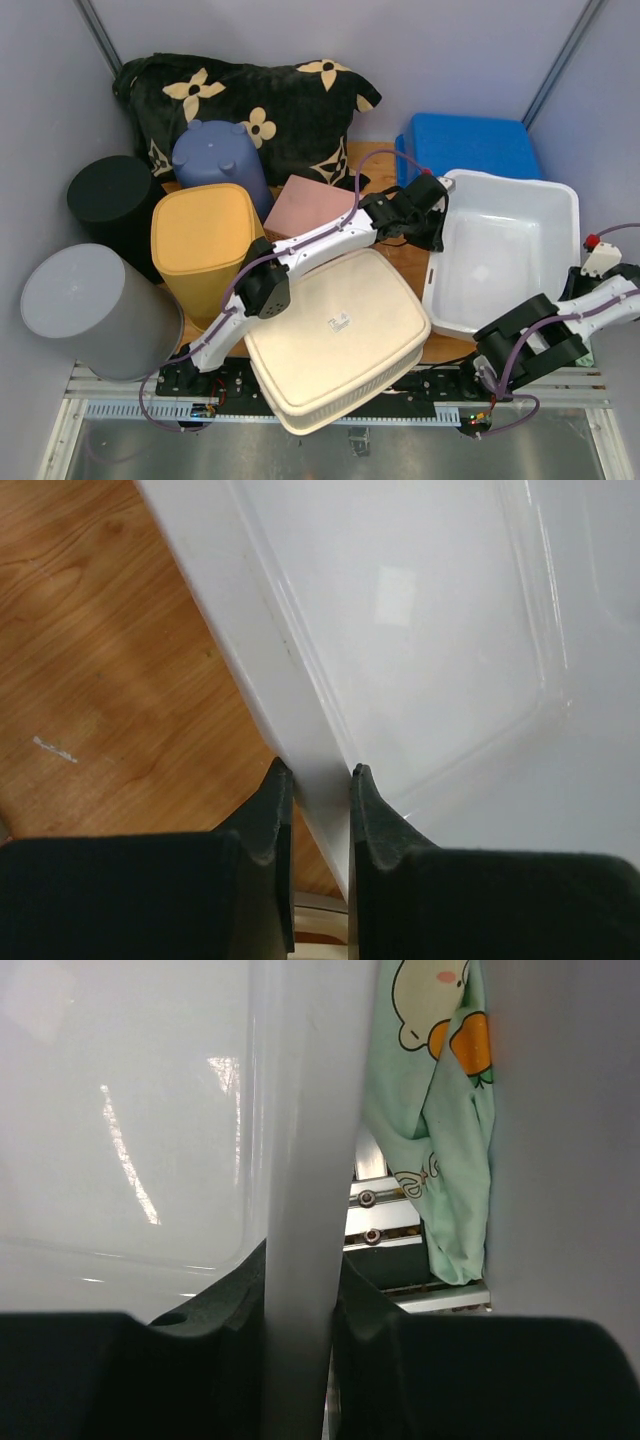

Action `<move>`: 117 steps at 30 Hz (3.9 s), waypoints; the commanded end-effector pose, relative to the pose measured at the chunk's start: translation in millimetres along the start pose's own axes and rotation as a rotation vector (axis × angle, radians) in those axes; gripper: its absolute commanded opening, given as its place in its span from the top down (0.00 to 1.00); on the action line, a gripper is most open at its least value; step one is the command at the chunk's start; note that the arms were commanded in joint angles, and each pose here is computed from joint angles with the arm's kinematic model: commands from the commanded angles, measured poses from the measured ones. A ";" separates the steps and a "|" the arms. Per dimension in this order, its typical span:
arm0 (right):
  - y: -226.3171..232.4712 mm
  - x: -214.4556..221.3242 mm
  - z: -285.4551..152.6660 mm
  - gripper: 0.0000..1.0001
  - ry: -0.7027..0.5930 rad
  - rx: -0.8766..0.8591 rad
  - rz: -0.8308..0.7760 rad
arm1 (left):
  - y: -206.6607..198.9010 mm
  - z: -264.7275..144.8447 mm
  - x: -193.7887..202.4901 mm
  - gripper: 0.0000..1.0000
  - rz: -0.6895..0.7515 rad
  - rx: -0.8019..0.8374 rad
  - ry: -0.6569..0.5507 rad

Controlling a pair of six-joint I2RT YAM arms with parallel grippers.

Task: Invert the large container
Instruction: Turn the container upside down at the center of the board.

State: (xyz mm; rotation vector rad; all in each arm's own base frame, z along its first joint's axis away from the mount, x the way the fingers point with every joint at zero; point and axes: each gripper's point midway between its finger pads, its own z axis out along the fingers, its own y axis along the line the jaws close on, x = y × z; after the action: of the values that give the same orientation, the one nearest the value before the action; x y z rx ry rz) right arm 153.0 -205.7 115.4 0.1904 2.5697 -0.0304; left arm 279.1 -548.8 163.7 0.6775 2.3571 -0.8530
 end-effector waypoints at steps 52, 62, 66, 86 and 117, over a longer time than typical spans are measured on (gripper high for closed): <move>62.9 -98.3 -150.4 1.00 -0.080 0.581 -0.578 | -28.0 -23.2 58.0 0.28 0.497 -0.079 0.022; 42.4 -125.7 -201.7 1.00 -0.100 0.761 -0.606 | -15.7 -127.6 25.5 0.09 0.627 -0.136 -0.096; 32.0 -134.8 -217.3 1.00 -0.065 0.870 -0.663 | 2.5 -163.0 21.5 0.09 0.642 -0.139 -0.122; 17.4 -177.9 -263.2 1.00 0.013 1.213 -0.917 | 77.0 -238.0 -12.8 0.11 0.580 -0.331 -0.251; 95.2 -27.1 -103.2 0.99 0.278 0.433 -1.334 | 137.7 -307.1 1.0 0.11 0.555 -0.512 -0.284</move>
State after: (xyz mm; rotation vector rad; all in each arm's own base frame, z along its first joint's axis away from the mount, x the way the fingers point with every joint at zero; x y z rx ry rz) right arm 188.7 -126.0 312.3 -0.8264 2.0686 -1.3944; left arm 263.6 -255.2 300.3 0.8792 1.8798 -0.1231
